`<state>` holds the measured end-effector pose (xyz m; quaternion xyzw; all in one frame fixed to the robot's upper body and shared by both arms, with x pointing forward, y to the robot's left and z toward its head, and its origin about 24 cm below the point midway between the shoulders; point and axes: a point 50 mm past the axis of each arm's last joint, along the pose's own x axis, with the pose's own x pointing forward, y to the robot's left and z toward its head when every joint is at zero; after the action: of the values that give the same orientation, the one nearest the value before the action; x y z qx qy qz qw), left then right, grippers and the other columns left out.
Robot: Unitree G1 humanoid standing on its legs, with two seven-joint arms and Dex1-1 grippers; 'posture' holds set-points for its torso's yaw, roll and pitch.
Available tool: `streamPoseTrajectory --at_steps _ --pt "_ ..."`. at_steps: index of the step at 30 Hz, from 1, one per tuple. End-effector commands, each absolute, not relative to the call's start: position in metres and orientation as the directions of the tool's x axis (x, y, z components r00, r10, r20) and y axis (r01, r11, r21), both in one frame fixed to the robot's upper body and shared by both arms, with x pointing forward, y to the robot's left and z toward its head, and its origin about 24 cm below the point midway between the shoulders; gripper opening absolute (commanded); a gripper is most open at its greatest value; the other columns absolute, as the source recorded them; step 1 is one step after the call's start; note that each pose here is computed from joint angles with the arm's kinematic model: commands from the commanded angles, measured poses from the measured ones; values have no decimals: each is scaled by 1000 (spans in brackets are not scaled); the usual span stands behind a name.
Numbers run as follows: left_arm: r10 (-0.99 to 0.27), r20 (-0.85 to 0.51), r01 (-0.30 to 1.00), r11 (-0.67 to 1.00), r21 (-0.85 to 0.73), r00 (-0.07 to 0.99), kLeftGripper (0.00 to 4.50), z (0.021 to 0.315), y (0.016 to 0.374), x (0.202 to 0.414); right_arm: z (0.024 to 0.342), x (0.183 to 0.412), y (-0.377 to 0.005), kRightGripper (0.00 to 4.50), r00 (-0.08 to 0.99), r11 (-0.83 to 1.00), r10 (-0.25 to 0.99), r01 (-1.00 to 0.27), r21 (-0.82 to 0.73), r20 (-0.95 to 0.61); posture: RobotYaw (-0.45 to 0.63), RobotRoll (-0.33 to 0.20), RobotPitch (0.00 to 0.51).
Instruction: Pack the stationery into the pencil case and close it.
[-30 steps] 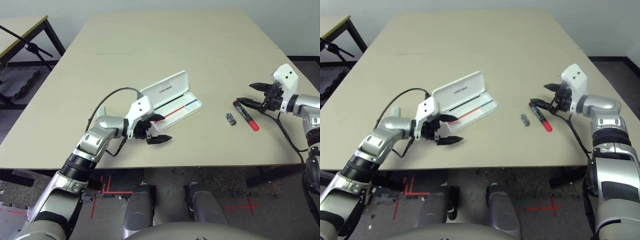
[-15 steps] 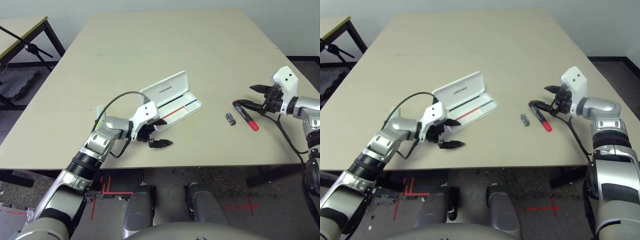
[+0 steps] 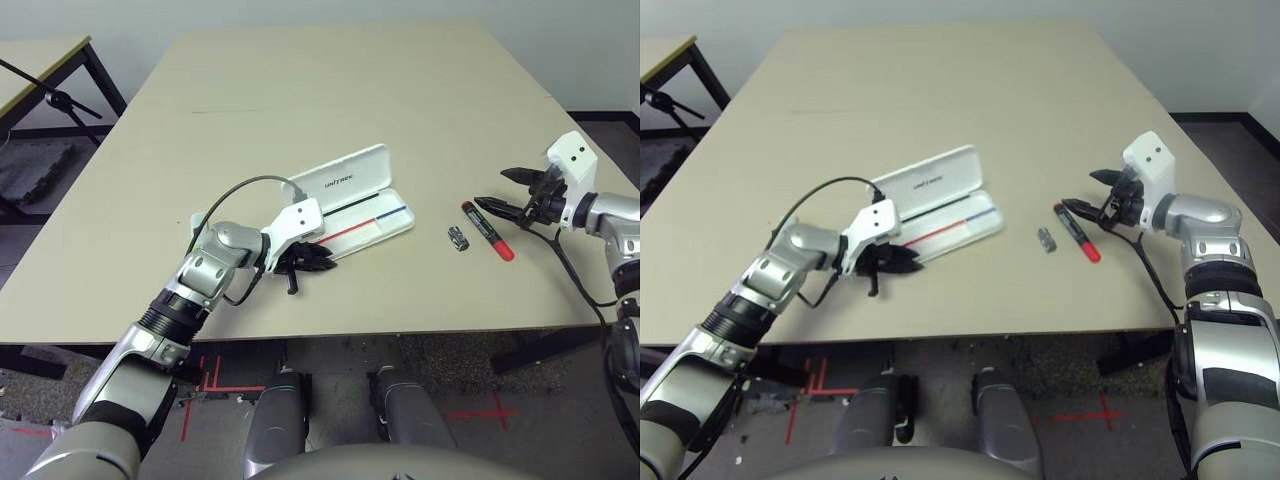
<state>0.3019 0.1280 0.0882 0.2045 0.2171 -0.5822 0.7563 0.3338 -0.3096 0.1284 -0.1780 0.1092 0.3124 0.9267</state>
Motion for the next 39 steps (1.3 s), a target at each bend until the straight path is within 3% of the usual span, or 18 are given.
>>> streamPoseTrajectory --at_steps 1,10,15,20,39 --pt "-766 -617 974 227 5 182 34 77 129 299 124 332 -307 4500 780 742 547 -620 -257 -304 -3 0 81" --pt "-761 -623 982 105 155 180 34 101 134 297 122 333 -302 4500 769 732 560 -633 -252 -307 4 0 80" --pt "-742 -662 975 -57 217 103 34 103 142 280 121 334 -300 4500 763 727 564 -640 -249 -316 27 0 86" --pt "-693 -714 956 -132 261 99 34 95 154 274 121 336 -295 4500 738 708 594 -668 -227 -320 42 0 88" --pt "-700 -694 964 -31 264 168 34 93 162 265 118 336 -293 4500 716 690 612 -691 -216 -336 47 0 87"
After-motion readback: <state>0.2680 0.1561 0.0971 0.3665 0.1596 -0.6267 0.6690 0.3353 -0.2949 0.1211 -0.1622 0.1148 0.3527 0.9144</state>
